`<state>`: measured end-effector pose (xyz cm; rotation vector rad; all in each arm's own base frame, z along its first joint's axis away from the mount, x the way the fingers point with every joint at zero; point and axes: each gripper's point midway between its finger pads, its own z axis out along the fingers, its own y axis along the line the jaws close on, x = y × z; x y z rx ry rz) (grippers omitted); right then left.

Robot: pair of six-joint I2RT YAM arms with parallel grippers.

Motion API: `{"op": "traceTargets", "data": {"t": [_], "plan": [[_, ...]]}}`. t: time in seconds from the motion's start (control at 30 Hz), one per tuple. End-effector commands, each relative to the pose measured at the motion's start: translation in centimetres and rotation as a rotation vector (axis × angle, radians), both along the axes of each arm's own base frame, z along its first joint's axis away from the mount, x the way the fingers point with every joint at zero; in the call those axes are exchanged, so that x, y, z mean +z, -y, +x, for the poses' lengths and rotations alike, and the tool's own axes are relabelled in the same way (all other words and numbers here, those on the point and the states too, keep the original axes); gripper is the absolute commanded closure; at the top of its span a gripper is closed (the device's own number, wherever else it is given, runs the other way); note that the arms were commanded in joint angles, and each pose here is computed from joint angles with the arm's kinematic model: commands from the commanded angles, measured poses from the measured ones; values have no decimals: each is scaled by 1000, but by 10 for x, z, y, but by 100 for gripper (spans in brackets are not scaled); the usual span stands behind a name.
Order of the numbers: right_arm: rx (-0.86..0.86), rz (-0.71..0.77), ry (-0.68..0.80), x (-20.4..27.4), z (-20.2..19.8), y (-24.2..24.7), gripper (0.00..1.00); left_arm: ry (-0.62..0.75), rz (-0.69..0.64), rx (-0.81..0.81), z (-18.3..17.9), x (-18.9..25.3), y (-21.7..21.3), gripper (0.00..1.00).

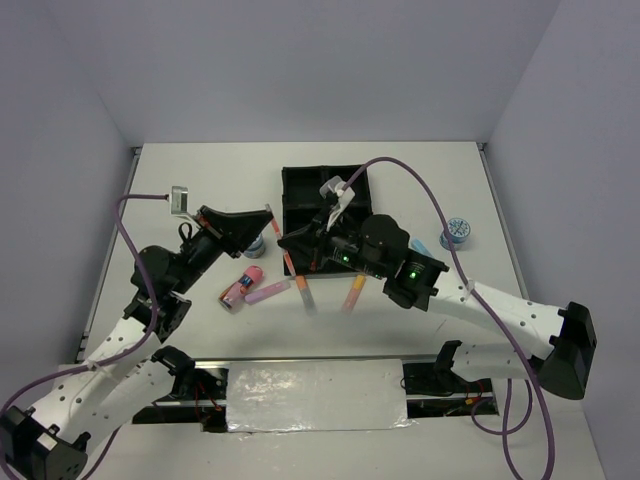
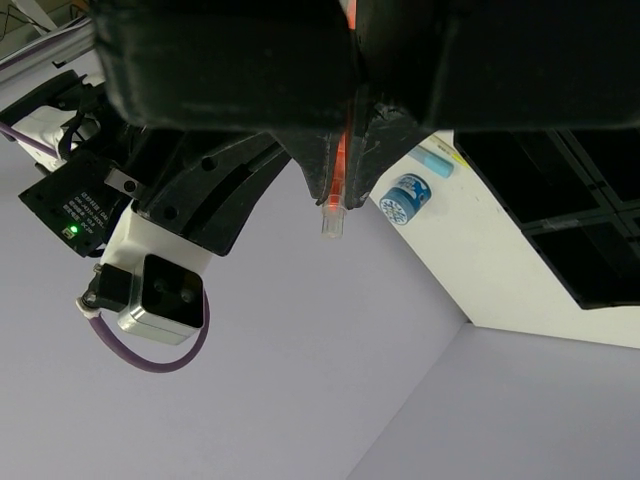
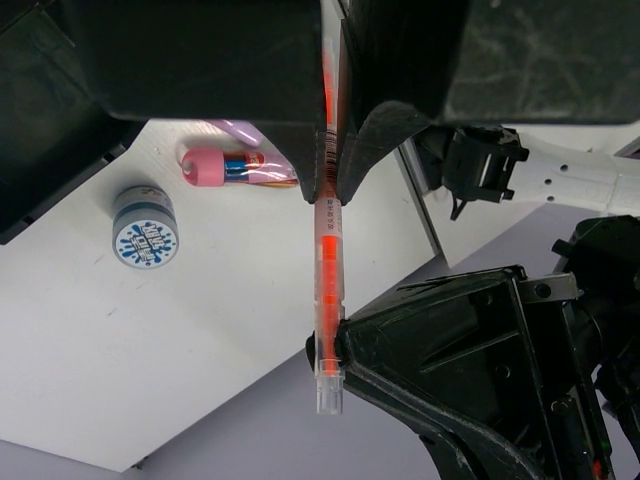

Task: Sort the stationery into containers
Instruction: Close the pen cap on the pen.

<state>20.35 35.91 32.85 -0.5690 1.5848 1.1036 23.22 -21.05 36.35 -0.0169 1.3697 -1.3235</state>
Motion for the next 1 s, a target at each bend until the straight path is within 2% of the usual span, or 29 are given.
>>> {"op": "traceTargets", "data": {"t": [0.0, 0.5, 0.97], "plan": [[-69, 301, 179, 110, 12, 17, 100, -76, 77, -190, -25, -33, 27, 100], [-54, 300, 297, 170, 21, 23, 100, -87, 128, -206, -30, -49, 35, 100], [-11, 322, 345, 200, 20, 15, 100, -118, 161, -203, -31, -62, 39, 100]]}}
